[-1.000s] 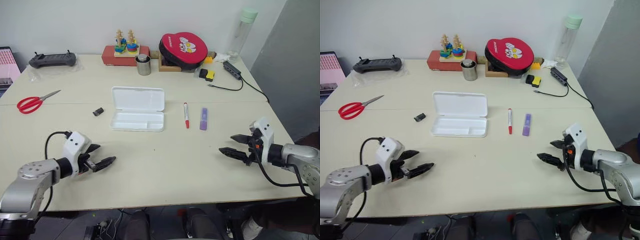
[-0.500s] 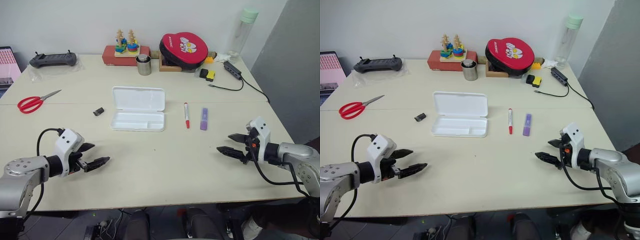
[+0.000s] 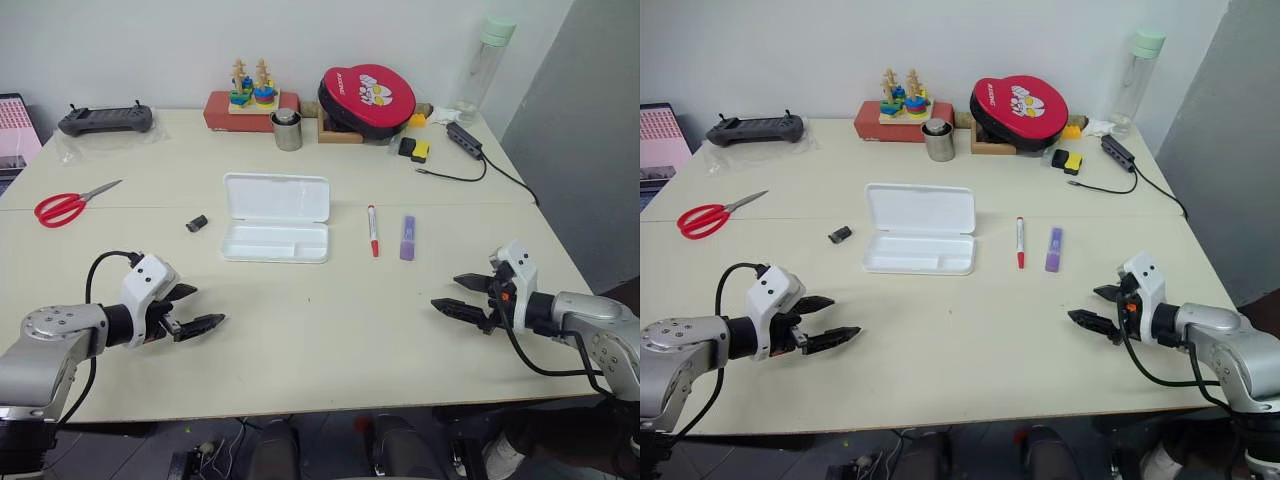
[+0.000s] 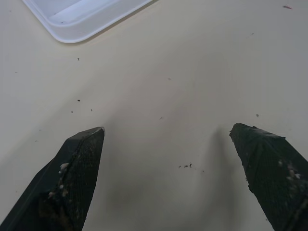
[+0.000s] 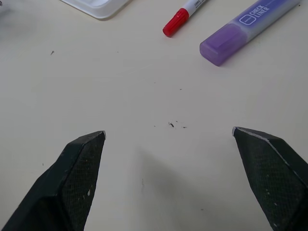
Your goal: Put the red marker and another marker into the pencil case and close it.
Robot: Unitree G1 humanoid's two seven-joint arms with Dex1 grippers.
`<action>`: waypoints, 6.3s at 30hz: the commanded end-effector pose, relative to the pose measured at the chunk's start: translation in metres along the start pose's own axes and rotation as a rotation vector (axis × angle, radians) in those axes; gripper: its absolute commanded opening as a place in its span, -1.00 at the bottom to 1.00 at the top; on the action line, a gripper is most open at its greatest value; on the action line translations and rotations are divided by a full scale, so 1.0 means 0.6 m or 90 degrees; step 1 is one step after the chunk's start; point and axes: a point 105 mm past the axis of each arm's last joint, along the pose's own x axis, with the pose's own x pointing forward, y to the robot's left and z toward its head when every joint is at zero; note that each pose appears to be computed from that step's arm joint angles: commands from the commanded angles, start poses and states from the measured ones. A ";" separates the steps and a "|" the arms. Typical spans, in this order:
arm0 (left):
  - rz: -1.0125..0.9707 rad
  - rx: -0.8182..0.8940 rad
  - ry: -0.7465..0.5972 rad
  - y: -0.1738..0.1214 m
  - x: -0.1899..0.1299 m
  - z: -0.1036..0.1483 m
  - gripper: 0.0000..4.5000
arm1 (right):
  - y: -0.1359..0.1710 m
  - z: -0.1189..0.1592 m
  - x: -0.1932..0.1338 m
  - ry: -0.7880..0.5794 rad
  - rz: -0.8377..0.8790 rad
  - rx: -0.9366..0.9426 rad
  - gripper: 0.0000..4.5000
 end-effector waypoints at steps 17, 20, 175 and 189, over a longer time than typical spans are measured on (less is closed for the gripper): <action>-0.184 0.139 -0.111 0.002 0.142 0.141 1.00 | 0.128 0.188 0.038 -0.257 0.169 -0.213 0.98; -0.193 0.147 -0.085 0.005 0.157 0.131 1.00 | 0.138 0.201 0.045 -0.273 0.170 -0.220 0.98; -0.194 0.084 -0.417 -0.180 0.120 0.303 1.00 | -0.007 0.209 0.132 -0.232 -0.147 -0.075 0.97; -0.166 0.098 -0.457 -0.203 0.164 0.360 1.00 | -0.086 0.052 0.182 -0.030 -0.363 0.076 0.97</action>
